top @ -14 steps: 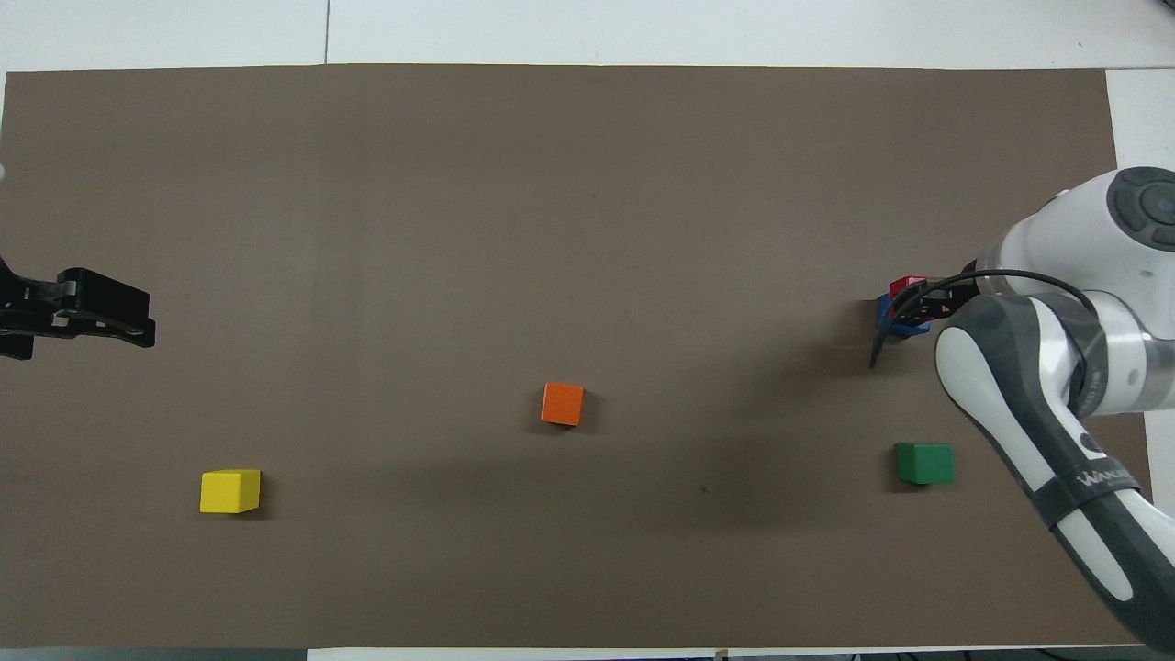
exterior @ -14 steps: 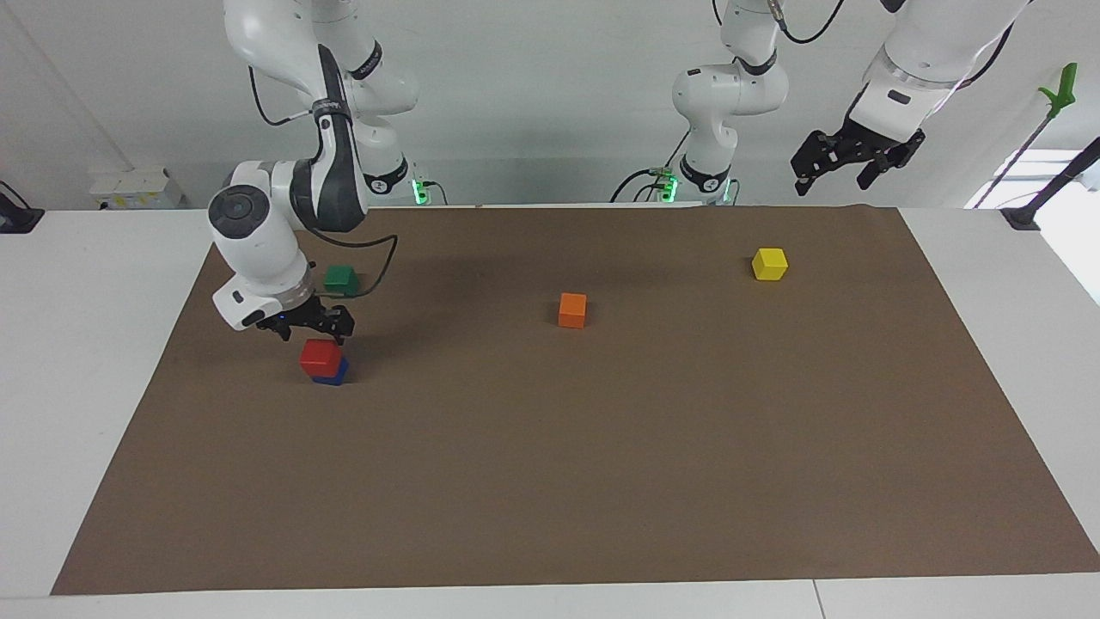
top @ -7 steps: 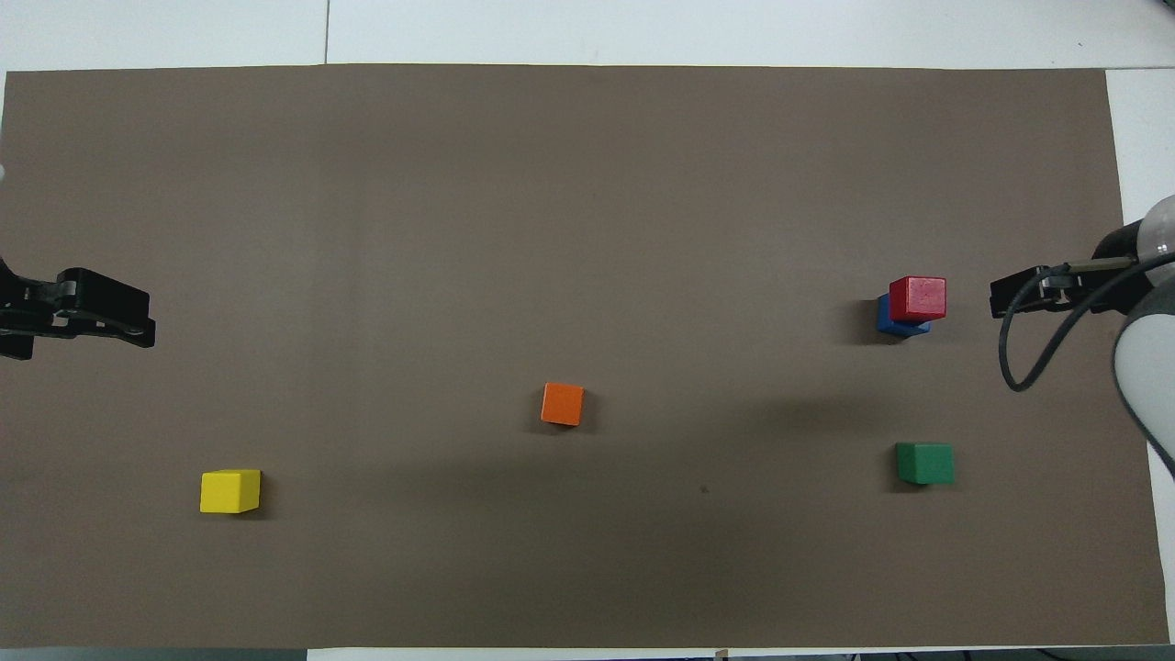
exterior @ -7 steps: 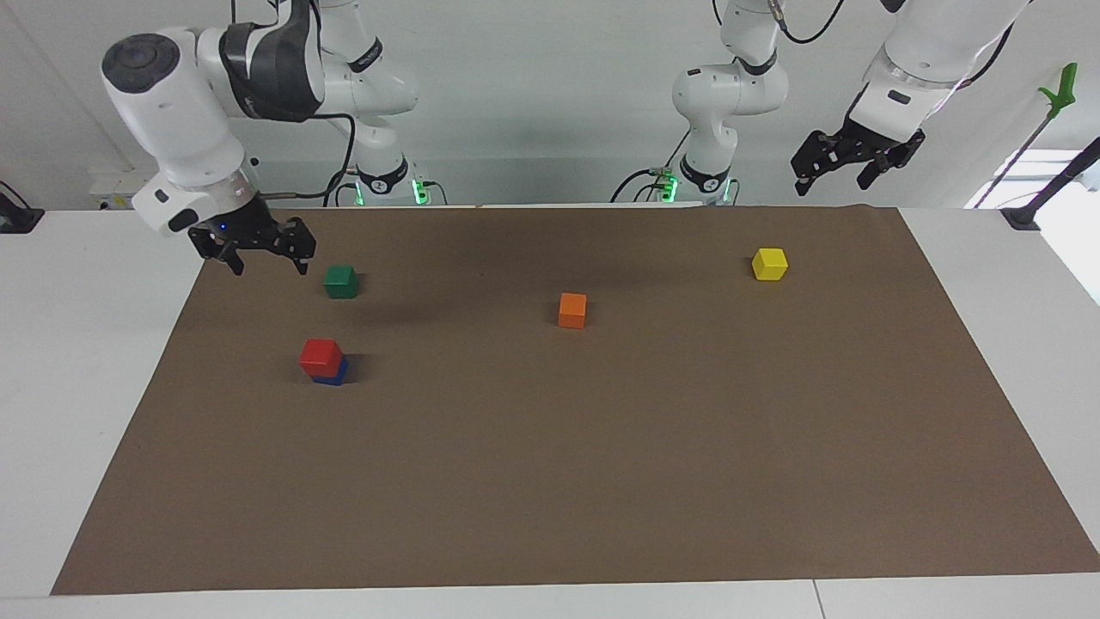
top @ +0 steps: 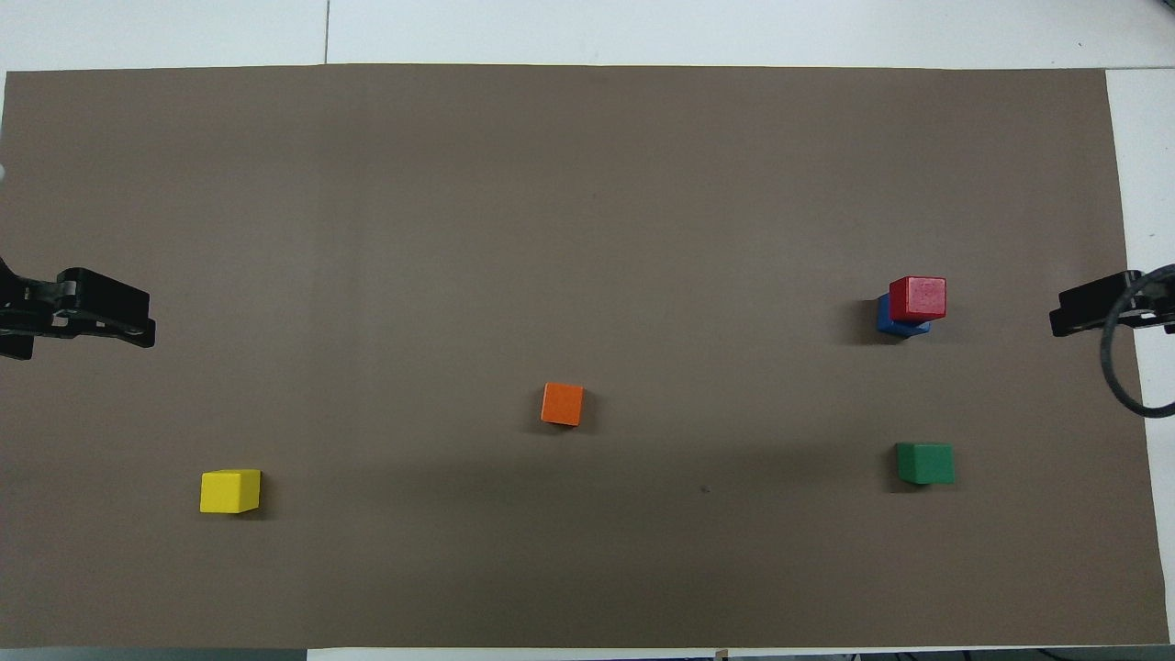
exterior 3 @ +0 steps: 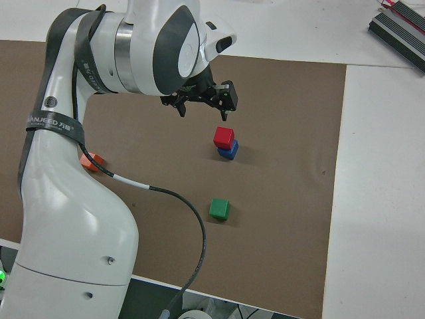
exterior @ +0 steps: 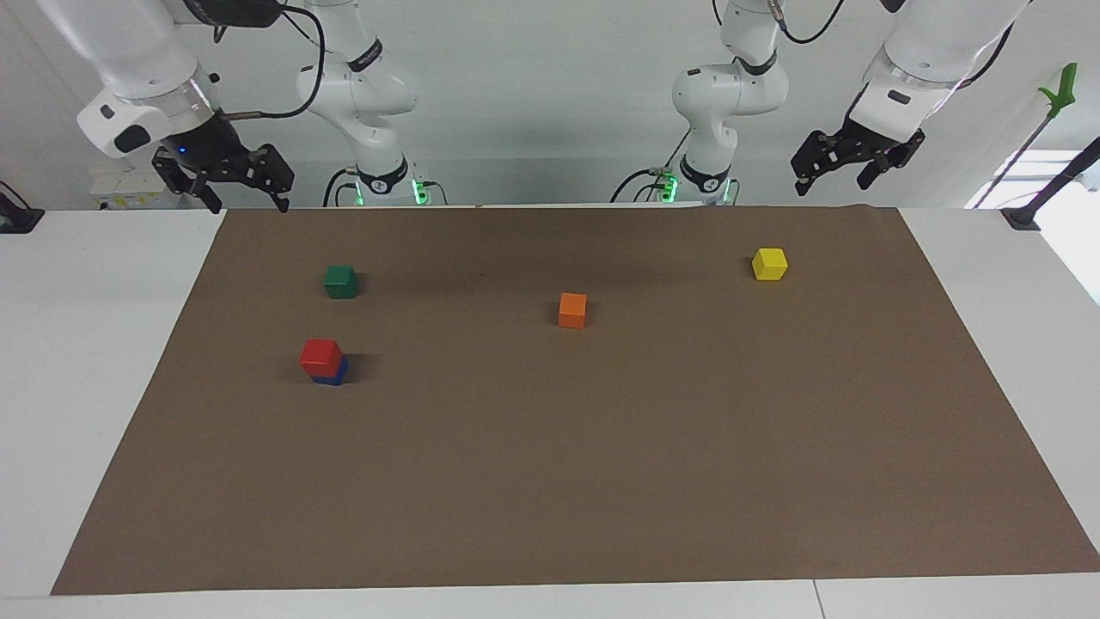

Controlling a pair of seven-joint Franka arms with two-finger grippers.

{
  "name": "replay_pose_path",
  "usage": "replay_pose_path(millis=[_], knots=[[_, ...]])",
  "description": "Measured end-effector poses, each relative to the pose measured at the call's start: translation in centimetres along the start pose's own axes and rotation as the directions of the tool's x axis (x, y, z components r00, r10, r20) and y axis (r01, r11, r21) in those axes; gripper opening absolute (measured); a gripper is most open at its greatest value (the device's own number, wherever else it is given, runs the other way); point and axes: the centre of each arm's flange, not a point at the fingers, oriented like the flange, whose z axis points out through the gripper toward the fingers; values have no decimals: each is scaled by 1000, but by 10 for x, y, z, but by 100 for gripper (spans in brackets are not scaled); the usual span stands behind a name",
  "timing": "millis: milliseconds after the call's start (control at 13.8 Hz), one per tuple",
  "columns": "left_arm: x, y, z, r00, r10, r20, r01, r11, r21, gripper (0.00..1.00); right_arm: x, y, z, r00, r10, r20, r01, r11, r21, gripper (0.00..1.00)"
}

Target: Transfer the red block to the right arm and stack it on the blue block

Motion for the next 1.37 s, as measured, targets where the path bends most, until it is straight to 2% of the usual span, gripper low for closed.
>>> replay_pose_path(millis=[217,506,650,795,1373], knots=[[0,0,0,1000,0,0,0,1000,0,100,1,11,-10,1000,-9,-23,10,1000,7,100],[0,0,0,1000,0,0,0,1000,0,100,14,19,0,1000,-6,-5,6,1000,5,100],[0,0,0,1000,0,0,0,1000,0,100,17,21,1,1000,-6,-3,5,1000,-27,100],[0,0,0,1000,0,0,0,1000,0,100,21,17,-1,1000,-16,-27,15,998,-54,100],[0,0,0,1000,0,0,0,1000,0,100,27,19,6,1000,-15,-26,13,998,-60,100]])
